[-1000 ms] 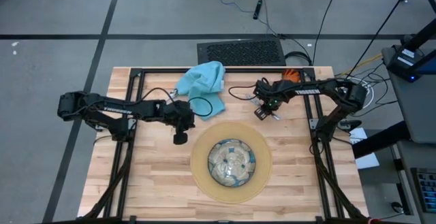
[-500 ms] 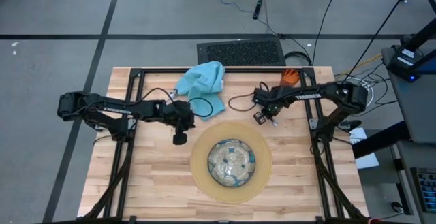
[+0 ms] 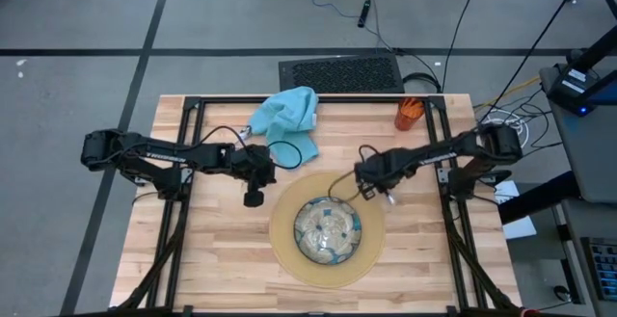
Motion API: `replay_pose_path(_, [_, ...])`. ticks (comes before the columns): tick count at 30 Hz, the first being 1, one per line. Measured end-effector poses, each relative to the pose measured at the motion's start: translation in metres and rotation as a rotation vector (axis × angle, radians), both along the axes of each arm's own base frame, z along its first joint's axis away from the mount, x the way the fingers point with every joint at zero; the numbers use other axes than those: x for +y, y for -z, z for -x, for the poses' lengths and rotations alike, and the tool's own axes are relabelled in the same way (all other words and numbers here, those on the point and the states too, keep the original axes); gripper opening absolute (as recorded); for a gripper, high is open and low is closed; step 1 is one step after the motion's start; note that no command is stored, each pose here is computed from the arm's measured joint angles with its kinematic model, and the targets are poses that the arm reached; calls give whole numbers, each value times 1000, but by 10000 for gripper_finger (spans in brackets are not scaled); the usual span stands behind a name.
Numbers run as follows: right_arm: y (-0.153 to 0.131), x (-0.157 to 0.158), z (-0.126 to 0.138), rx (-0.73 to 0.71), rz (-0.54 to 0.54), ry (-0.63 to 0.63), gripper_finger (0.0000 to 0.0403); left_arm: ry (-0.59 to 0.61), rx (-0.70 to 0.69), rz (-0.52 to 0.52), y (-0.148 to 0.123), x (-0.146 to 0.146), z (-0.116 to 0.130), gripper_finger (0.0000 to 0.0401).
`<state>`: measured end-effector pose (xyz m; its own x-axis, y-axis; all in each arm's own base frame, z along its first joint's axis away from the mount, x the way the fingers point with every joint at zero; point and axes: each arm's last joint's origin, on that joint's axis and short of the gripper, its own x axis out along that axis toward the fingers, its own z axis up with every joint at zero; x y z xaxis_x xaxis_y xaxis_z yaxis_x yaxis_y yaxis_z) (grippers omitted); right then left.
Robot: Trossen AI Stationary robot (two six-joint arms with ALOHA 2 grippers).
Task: Set table place
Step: Move the silver knife beside the brown placemat
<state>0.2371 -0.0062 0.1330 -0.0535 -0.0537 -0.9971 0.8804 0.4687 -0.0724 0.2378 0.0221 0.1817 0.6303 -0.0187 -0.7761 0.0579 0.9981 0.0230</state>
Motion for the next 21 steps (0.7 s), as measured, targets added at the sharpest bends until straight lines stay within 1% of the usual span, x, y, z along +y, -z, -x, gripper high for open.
replay_pose_path(3, [0, 20, 0, -7, 2, 41, 13, 7, 0, -1, 0, -2, 0, 0])
replay_pose_path(9, [0, 57, 3, -26, -51, 140, 13, 57, -2, -18, 0, -6, 0, 0])
replay_pose_path(16, [0, 92, 11, -55, -53, 272, 13, 125, -2, -17, 0, -11, 0, 0])
replay_pose_path(21, [0, 114, 20, -58, -48, 341, 13, 172, -6, -15, 0, -14, 0, 0])
